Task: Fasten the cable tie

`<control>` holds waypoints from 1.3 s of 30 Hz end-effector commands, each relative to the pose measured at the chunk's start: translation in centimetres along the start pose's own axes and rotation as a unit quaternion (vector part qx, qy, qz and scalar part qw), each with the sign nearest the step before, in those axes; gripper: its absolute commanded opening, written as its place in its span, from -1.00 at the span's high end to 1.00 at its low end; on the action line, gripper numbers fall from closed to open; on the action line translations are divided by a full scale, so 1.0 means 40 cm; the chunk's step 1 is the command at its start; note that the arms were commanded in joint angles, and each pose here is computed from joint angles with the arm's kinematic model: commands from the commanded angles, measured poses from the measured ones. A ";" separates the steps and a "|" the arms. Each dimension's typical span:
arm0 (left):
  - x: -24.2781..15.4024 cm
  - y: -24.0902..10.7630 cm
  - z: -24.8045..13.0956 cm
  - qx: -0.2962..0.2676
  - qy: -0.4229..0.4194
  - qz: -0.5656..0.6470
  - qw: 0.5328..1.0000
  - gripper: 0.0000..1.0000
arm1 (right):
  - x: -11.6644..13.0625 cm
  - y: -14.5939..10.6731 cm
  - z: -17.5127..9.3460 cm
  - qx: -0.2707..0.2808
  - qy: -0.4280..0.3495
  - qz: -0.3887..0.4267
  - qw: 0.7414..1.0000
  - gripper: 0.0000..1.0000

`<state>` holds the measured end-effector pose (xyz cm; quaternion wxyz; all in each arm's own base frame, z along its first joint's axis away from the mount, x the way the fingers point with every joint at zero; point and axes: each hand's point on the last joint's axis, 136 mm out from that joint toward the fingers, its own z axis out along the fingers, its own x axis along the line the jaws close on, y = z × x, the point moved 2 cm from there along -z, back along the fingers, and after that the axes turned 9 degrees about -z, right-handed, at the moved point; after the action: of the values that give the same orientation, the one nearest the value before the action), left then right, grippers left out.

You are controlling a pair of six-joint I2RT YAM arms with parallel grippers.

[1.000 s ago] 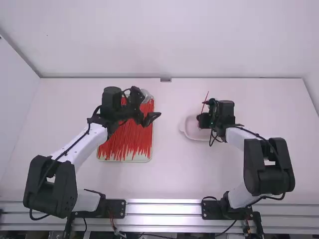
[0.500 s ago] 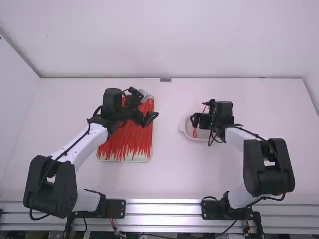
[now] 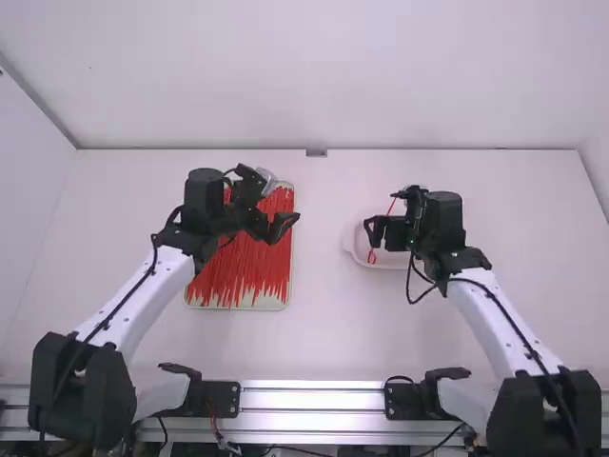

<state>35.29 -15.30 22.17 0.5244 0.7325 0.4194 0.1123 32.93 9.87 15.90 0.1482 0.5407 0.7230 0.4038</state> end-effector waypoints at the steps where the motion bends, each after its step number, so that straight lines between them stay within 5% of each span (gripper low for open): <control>1: -0.015 0.004 -0.014 -0.004 -0.003 -0.002 1.000 -0.98 | 0.014 0.037 -0.034 -0.021 -0.012 -0.020 1.000 -0.98; 9: 0.007 -0.006 -0.024 -0.002 0.021 -0.014 1.000 -0.96 | 0.009 0.030 -0.052 -0.022 -0.041 -0.033 0.998 -0.95; 23: 0.170 -0.087 -0.175 -0.048 0.190 -0.114 0.974 -0.58 | -0.185 0.016 -0.171 -0.113 -0.220 -0.061 0.967 -0.56; 39: 0.207 -0.314 -0.296 -0.055 0.360 -0.115 0.924 0.13 | -0.164 -0.218 -0.173 -0.114 -0.223 -0.061 0.966 0.16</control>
<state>27.64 -1.47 14.62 0.4100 0.5784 0.6402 0.2959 25.64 0.28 13.10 0.3894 0.5504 0.6536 0.3439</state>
